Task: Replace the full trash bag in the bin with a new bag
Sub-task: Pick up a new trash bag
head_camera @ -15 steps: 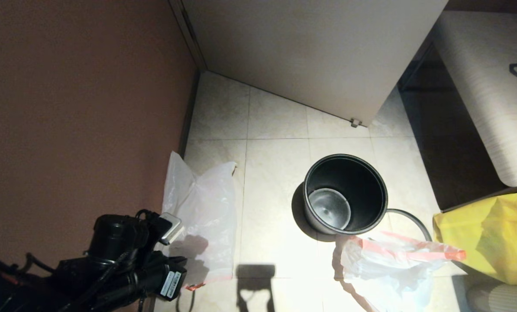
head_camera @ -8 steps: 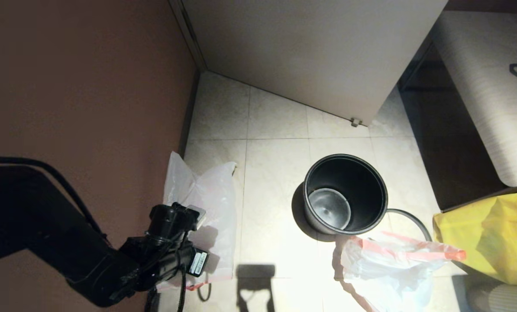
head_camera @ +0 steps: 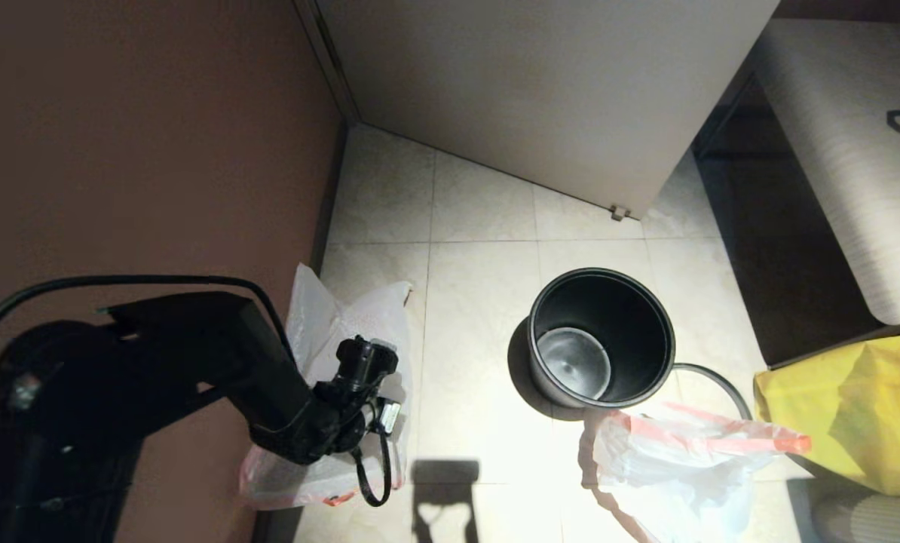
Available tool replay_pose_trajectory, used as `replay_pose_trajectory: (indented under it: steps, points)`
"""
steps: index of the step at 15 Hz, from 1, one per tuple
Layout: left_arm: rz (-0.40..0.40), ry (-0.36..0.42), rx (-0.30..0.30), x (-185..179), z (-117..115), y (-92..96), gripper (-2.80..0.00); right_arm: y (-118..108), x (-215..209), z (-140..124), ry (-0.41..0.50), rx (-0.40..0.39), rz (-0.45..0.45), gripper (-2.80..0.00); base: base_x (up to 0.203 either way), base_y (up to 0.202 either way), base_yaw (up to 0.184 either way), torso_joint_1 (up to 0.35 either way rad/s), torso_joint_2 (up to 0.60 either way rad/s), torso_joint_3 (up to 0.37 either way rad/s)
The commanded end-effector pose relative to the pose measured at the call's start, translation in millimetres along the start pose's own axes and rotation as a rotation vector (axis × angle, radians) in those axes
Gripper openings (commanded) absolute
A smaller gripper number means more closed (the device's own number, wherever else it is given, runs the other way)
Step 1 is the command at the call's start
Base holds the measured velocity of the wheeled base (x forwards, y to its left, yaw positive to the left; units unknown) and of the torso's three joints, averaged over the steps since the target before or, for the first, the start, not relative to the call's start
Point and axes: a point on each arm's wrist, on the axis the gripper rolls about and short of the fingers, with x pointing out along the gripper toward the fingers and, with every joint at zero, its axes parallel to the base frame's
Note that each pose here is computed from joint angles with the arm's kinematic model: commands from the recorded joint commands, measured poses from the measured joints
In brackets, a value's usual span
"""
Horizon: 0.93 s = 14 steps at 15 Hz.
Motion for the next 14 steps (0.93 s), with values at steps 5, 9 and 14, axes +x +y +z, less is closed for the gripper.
replay_pose_trajectory:
  steps: [5, 9, 14]
  points:
    - [0.114, -0.015, -0.031, 86.0, 14.7, -20.1, 0.0, 0.0, 0.1, 0.0, 0.001, 0.0, 0.001, -2.8, 0.0, 0.0, 0.0, 0.0, 0.0, 0.0]
    - [0.195, -0.041, -0.034, 125.5, 22.7, -18.6, 0.0, 0.0, 0.1, 0.0, 0.001, 0.0, 0.001, -2.8, 0.0, 0.0, 0.0, 0.0, 0.0, 0.0]
    - [0.239, -0.083, -0.052, 170.1, 17.1, -39.0, 0.0, 0.0, 0.1, -0.1, 0.003, 0.0, 0.001, -2.8, 0.0, 0.0, 0.0, 0.0, 0.0, 0.0]
